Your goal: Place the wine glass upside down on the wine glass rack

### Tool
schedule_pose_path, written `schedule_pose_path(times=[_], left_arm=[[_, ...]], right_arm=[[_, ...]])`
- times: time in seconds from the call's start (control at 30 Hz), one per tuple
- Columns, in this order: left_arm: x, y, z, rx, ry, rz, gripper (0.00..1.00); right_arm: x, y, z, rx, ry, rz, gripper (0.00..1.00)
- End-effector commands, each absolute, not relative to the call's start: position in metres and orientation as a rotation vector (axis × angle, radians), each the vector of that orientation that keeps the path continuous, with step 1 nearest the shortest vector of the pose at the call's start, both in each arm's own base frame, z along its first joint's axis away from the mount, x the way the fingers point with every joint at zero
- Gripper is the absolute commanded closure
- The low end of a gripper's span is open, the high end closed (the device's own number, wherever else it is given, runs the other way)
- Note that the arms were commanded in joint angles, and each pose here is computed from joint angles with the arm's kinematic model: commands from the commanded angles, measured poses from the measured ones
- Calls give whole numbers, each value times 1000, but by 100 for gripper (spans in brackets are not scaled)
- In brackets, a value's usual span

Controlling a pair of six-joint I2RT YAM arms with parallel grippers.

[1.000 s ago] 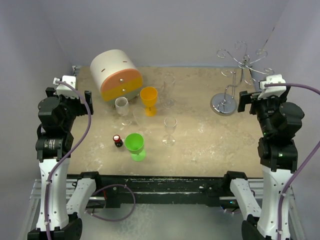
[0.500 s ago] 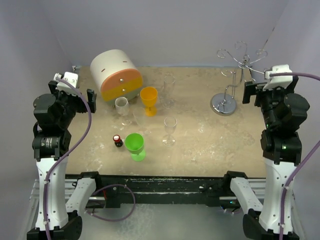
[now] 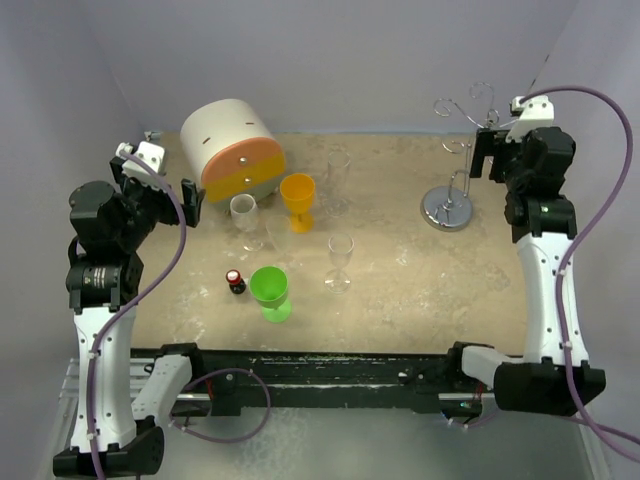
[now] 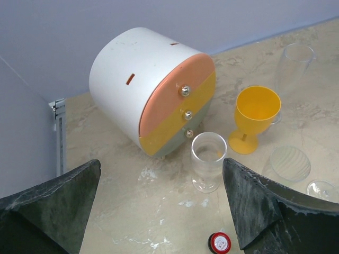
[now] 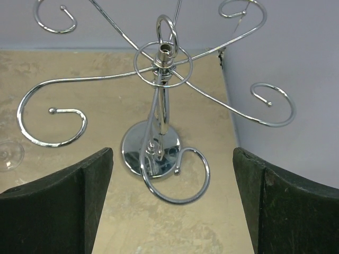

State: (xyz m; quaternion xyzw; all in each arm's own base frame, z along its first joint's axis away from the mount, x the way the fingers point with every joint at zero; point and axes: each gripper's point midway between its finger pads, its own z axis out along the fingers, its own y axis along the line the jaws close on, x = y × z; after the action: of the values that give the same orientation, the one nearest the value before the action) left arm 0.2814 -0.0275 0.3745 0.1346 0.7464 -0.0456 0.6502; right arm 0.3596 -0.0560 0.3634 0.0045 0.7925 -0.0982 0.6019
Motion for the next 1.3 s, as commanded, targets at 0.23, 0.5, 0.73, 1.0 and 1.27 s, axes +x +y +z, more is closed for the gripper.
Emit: schedule_pose_path(times=[0.23,0.5,0.73,1.0,1.27], left_arm=[[284,-33,396,321,1622,-127,1],[284,-33,394,324,1631,-131,1],[287,-36,389,335,1645,-149,1],[286,-35,386,337,1649,-149,1],[286,-36,386,338,1650,-154,1]], right_arm=[[391,-62,381,105,1810,-191,7],[395,-66,364,102,1855,-208,18],[396,-66,350,92,1884,-181,18],[402,-64,342,78,1913,-121,24],[405,-59,344,59,1914,-79,37]])
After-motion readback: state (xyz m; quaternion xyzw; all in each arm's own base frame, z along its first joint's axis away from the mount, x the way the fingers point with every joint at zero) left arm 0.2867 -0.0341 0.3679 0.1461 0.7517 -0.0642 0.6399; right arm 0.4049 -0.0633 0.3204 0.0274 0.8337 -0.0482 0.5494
